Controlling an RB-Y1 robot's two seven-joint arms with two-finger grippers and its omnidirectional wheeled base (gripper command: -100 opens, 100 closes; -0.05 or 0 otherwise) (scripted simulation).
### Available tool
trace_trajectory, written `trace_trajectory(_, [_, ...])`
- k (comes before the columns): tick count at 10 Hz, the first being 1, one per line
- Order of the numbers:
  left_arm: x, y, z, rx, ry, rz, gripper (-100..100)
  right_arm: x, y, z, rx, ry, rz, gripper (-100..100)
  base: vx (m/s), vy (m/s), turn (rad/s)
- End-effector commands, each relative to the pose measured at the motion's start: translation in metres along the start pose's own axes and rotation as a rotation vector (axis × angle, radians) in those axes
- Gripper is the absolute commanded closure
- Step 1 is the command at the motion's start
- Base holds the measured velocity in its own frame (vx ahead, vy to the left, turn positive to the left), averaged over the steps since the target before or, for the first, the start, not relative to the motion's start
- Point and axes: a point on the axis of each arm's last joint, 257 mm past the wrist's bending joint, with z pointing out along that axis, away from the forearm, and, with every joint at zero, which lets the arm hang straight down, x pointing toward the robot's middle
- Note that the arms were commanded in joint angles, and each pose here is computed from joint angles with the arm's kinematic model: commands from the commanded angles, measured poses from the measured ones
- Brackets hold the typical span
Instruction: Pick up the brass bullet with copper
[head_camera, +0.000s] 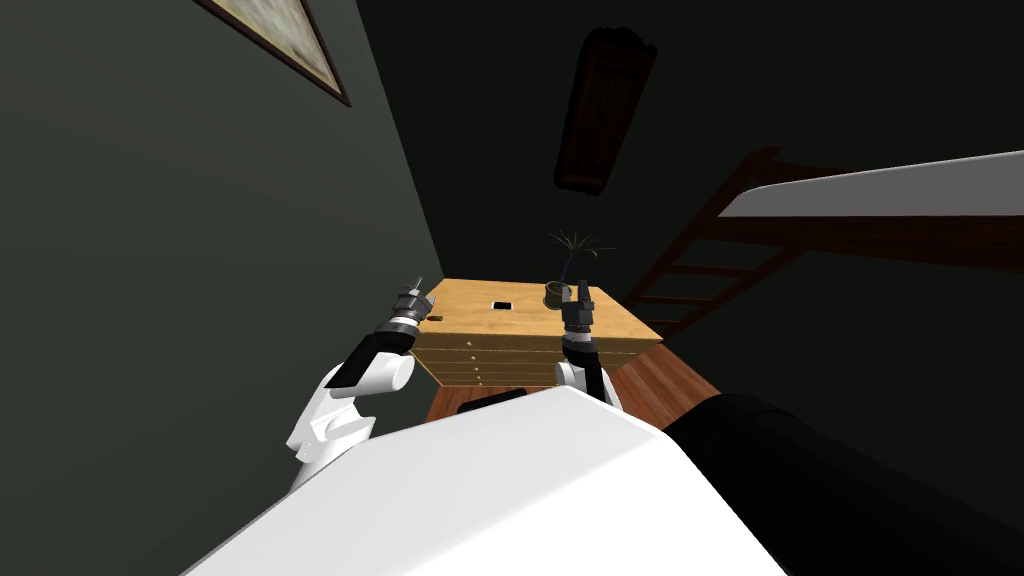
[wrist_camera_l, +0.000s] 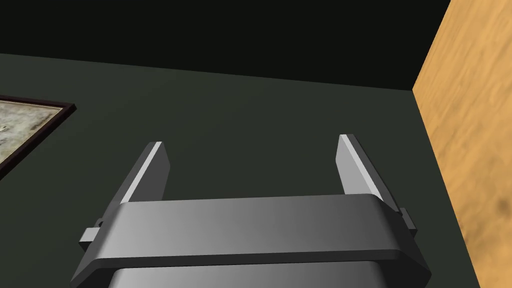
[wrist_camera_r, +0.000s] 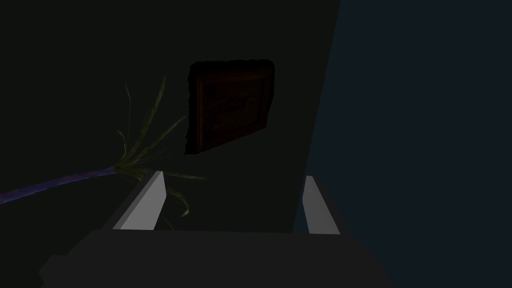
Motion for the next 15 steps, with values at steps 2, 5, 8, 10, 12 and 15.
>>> trace_trajectory(2, [0.004,0.009,0.009,-0.048,0.006,-0.006,-100,0.000,0.000,0.000,0.000,0.000,0.000,0,0.012,-0.008,-0.053])
trace_trajectory(5, [0.006,0.021,0.016,-0.109,0.008,-0.008,-100,0.000,0.000,0.000,0.000,0.000,0.000,0,0.015,-0.010,-0.088])
trace_trajectory(8, [0.007,0.035,0.021,-0.175,0.007,-0.008,-100,0.000,0.000,0.000,0.000,0.000,0.000,0,0.009,-0.003,-0.065])
trace_trajectory(10, [0.008,0.040,0.027,-0.208,0.010,-0.005,-100,0.000,0.000,0.000,0.000,0.000,0.000,0,0.004,-0.003,-0.055])
trace_trajectory(12, [0.007,0.050,0.025,-0.249,0.004,-0.005,-100,0.000,0.000,0.000,0.000,0.000,0.000,0,0.008,0.001,-0.038])
trace_trajectory(15, [0.006,0.063,0.028,-0.311,0.001,0.000,-100,0.000,0.000,0.000,0.000,0.000,0.000,0,0.007,0.002,-0.057])
